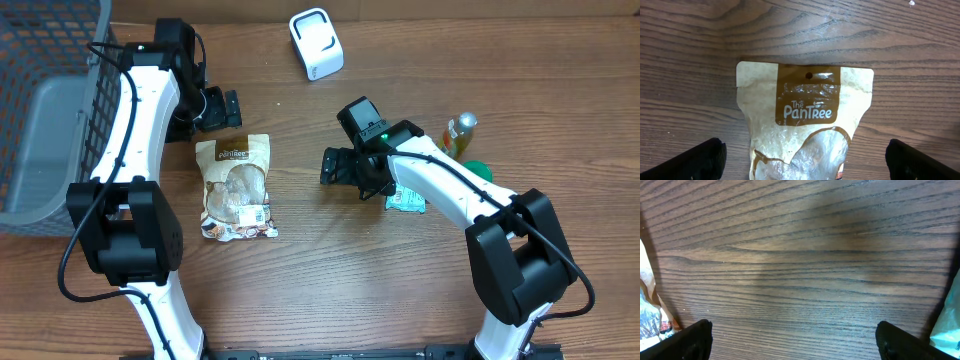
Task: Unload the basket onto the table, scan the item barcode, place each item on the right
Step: 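Open the right gripper and lift it off the tissue pack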
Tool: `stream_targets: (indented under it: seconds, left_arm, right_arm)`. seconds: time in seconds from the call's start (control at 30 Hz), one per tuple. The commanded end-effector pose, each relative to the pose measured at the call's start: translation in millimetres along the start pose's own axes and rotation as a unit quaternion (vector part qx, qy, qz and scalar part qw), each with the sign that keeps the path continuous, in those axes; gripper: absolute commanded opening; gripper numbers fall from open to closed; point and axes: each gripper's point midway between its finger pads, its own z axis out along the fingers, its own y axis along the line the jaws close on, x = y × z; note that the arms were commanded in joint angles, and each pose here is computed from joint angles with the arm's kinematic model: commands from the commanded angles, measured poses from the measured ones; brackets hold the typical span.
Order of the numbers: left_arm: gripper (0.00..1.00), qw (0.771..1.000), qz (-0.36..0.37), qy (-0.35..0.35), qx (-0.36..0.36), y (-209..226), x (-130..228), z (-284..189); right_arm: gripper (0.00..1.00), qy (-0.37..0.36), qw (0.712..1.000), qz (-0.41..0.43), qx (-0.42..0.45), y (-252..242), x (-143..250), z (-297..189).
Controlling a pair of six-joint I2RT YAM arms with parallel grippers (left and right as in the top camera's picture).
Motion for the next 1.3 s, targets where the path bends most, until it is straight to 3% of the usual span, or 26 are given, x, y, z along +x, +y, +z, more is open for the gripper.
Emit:
stream_targets:
  seconds: [0.0,1.27]
  left_arm:
    - [1.00,1.000,0.001,-0.020,0.008,-2.4,-5.8,-15.0]
    - [1.00,1.000,0.001,-0.020,0.008,-2.4,-5.7,-14.9]
  right_arm:
    - [1.00,-0.016,1.000,-0.003,-0.016,8.6,-7.6,-12.4]
    - [1.00,-0.022,1.000,-0.004,-0.021,10.9,-10.6,-12.6]
